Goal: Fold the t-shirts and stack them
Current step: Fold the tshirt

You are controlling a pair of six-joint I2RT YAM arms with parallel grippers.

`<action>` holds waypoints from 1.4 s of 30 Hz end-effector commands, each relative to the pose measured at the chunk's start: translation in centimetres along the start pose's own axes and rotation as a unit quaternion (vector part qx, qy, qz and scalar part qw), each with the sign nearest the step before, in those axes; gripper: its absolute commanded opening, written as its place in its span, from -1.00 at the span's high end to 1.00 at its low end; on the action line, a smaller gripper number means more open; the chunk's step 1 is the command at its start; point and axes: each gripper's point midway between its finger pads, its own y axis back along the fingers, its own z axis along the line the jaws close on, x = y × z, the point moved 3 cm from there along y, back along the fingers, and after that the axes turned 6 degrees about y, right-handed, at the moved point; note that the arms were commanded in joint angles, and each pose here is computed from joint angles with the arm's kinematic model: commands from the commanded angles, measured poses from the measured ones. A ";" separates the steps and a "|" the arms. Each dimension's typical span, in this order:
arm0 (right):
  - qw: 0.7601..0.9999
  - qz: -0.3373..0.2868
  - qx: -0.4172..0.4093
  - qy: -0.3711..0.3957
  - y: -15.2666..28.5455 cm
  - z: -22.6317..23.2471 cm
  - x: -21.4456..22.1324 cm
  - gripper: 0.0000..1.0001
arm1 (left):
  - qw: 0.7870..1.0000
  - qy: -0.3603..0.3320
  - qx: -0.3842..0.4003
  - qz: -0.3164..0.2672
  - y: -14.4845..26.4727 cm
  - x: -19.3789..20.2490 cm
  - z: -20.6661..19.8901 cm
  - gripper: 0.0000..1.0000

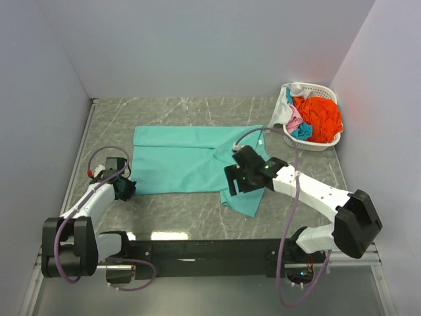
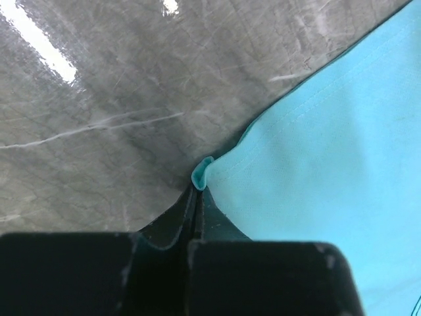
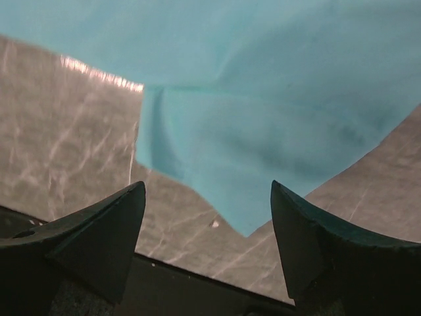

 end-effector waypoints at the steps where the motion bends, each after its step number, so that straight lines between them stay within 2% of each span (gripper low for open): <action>1: 0.998 0.037 0.026 0.046 0.6 1.1 3.3 -0.63 | 0.999 -0.010 0.029 -0.015 0.5 -0.6 -0.8 0.99; 7: 0.993 0.096 0.040 0.063 -0.9 2.1 7.3 -0.52 | 0.997 -0.023 0.068 -0.015 1.1 -0.6 -1.7 0.99; 18: 0.985 0.139 0.083 0.063 -3.8 1.0 9.0 -0.27 | 0.998 -0.022 0.055 -0.026 0.9 -1.0 -1.4 0.99; 21: 0.984 0.150 0.082 0.055 -4.4 0.8 9.5 -0.14 | 0.998 -0.021 0.049 -0.032 0.9 -1.2 -1.3 0.99; 24: 0.983 0.157 0.077 0.052 -4.4 0.7 9.9 0.27 | 0.998 -0.015 0.044 -0.039 1.1 -1.5 -1.3 0.99; 25: 0.983 0.160 0.078 0.053 -4.4 0.7 10.0 0.62 | 0.998 -0.015 0.043 -0.041 1.1 -1.5 -1.2 0.99; 28: 0.981 0.168 0.085 0.053 -3.8 0.2 10.6 0.95 | 0.998 -0.013 0.038 -0.046 1.3 -1.7 -0.9 0.99; 29: 0.981 0.168 0.085 0.050 -3.7 0.2 10.7 1.00 | 0.998 -0.011 0.033 -0.048 1.3 -1.7 -0.6 0.99; 35: 0.984 0.169 0.048 0.042 -2.0 0.9 11.6 1.00 | 0.998 -0.009 0.040 -0.046 1.7 -1.4 -0.4 0.99; 42: 0.996 0.071 0.046 0.028 -0.1 0.9 7.1 1.00 | 0.995 -0.024 0.090 -0.037 2.6 -1.5 -2.1 0.99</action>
